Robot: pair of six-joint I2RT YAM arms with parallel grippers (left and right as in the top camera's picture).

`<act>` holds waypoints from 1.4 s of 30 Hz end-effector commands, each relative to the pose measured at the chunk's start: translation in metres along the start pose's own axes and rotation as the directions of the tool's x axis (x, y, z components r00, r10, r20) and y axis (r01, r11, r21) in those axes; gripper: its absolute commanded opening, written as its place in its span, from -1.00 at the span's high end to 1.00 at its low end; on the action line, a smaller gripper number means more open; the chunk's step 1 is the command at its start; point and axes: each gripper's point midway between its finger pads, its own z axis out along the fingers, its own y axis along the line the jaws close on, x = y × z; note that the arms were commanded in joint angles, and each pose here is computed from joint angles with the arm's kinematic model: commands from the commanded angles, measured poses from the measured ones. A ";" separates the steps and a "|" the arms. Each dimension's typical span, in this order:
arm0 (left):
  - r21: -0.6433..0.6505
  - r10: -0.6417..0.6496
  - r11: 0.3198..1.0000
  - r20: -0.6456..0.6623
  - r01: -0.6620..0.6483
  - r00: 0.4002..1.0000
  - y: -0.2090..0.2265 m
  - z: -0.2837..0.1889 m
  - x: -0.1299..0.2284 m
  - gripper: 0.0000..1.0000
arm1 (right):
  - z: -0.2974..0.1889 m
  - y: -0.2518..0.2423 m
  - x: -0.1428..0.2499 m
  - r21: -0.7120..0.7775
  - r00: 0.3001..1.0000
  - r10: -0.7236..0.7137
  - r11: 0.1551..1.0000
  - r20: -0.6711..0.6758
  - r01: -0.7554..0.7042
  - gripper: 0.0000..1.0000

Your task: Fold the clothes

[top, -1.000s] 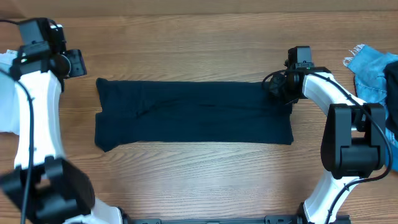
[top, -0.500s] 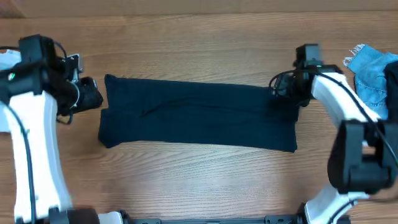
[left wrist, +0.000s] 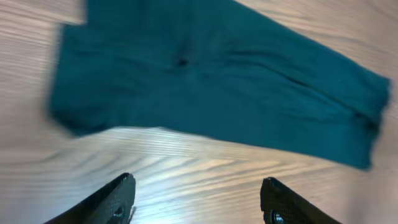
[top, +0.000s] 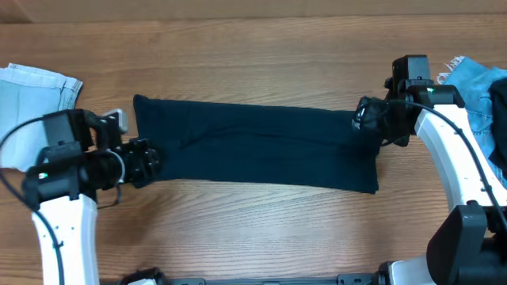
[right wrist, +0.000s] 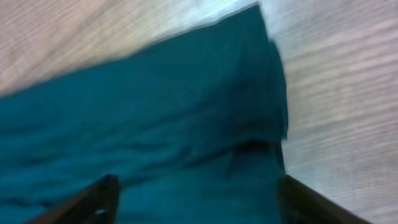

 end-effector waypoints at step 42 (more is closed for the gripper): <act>0.051 0.544 0.826 0.192 -0.562 0.817 -0.130 0.016 -0.016 0.03 | 0.107 -0.104 0.110 0.206 0.946 0.310 0.936 -0.099 -0.285 0.74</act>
